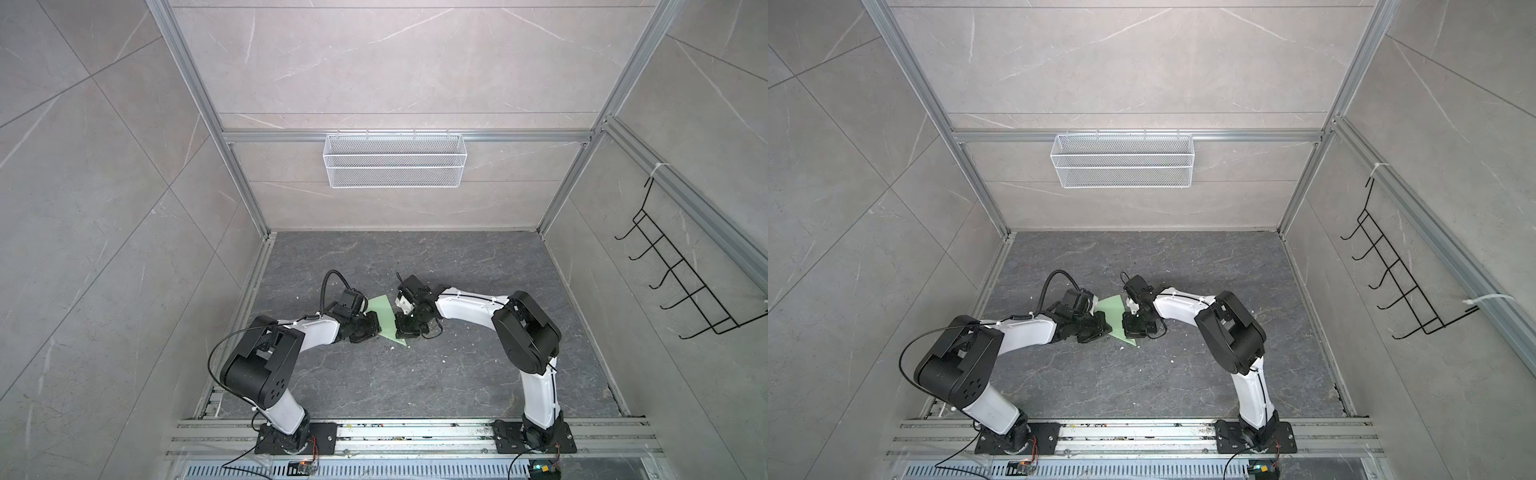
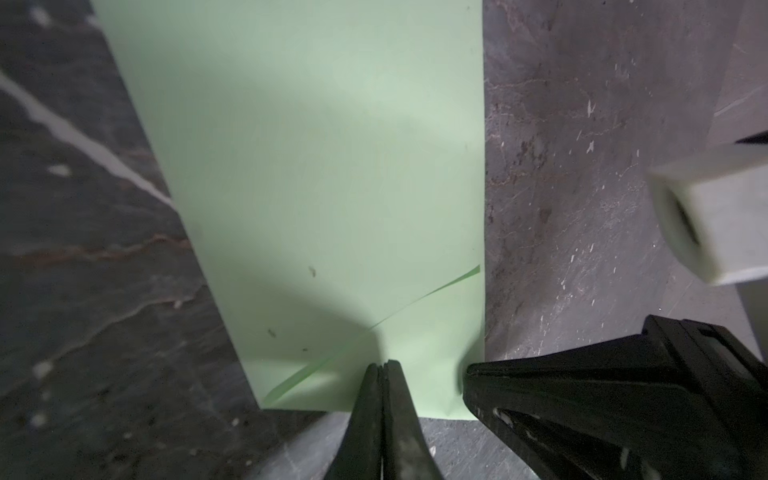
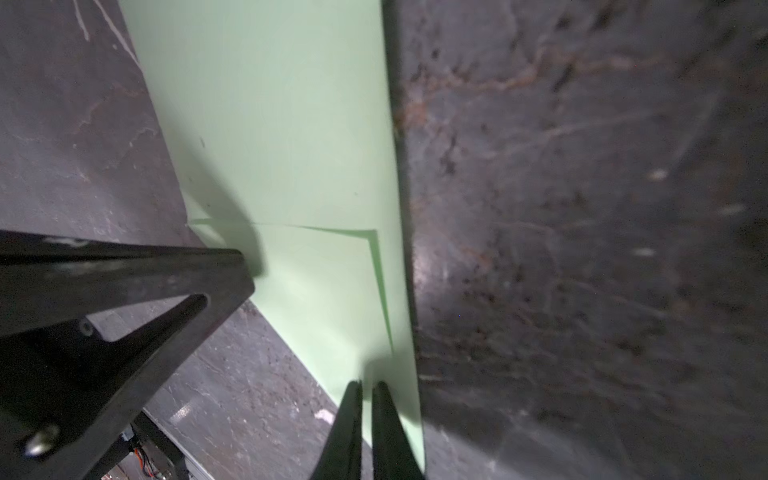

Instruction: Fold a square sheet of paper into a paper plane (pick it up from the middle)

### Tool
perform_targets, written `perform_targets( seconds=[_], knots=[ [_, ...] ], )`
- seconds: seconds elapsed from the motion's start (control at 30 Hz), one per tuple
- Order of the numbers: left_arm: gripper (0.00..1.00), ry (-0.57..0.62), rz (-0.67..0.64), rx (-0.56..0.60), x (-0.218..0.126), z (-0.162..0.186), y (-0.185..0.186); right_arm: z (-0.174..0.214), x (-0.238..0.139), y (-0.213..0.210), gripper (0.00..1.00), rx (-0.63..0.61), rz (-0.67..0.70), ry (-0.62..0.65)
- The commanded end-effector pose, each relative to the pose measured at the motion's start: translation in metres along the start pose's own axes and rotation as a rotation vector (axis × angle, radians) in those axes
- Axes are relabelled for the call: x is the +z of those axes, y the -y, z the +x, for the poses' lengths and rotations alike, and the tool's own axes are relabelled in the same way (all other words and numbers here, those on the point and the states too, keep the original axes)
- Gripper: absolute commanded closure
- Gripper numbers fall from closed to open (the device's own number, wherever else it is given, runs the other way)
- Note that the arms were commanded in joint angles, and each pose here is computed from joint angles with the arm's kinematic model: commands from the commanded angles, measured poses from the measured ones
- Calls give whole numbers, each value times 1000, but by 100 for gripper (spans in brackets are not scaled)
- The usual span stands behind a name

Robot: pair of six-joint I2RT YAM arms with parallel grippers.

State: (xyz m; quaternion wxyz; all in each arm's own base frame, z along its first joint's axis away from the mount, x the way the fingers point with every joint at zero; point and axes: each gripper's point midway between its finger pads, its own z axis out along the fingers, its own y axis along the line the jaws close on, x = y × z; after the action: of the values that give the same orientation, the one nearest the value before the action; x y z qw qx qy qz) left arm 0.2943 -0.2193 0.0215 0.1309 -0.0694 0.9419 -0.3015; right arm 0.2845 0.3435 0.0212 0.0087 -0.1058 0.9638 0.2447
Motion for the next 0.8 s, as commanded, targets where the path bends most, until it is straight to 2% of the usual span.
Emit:
perform_targets(
  seconds=[0.0, 0.1, 0.37, 0.5, 0.77],
  knots=[
    [98, -22, -54, -21, 3, 3, -9, -8, -12, -8, 88, -34, 1, 22],
    [100, -40, -80, -33, 5, 10, -18, -14, -16, -22, 89, -41, -26, 42],
    [100, -57, -140, -42, 7, 15, -31, -12, 5, -35, 97, 17, -60, 7],
    [100, -60, -160, -49, 8, 16, -35, -9, 11, -33, 100, 46, -54, -14],
    [100, -63, -180, -51, 7, 17, -39, 0, 23, -16, 100, 87, 6, -55]
  ],
)
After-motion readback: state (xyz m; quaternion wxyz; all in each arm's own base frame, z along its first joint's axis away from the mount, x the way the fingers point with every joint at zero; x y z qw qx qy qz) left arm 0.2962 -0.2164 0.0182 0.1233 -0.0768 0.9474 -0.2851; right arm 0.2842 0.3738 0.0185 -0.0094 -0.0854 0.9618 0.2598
